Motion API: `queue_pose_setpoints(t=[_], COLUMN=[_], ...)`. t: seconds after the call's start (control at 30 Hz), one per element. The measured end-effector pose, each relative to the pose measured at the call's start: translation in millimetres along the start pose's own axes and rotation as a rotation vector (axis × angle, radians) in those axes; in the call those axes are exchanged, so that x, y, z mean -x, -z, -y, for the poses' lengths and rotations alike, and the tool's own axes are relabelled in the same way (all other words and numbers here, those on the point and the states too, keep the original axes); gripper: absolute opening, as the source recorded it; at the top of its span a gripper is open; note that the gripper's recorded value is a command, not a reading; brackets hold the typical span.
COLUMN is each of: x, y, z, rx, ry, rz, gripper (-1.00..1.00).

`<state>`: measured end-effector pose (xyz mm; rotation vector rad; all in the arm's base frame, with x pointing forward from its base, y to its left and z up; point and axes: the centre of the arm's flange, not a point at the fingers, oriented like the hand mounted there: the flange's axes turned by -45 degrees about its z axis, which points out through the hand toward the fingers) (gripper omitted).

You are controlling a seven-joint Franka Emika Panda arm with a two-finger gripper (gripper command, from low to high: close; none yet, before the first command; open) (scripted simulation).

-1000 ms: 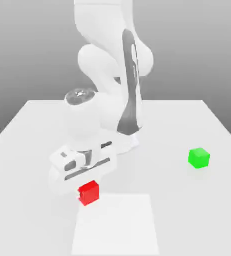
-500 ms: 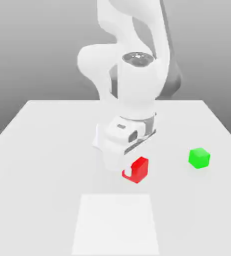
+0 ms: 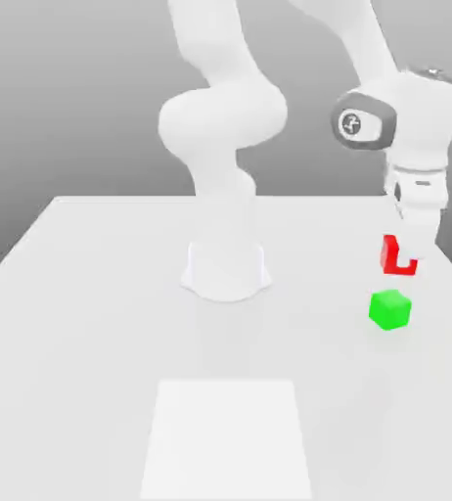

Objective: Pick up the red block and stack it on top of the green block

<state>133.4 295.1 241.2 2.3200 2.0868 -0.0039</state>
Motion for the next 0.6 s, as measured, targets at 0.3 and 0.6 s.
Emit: queue_pose_setpoints(t=[0.3, 0.6], x=[-2.9, -1.0], y=[-30.5, -60.4], z=[-4.0, 3.1], rx=[0.026, -0.007], ry=[-0.001, 0.002], rz=[0.015, -0.011], gripper=[-1.0, 1.0])
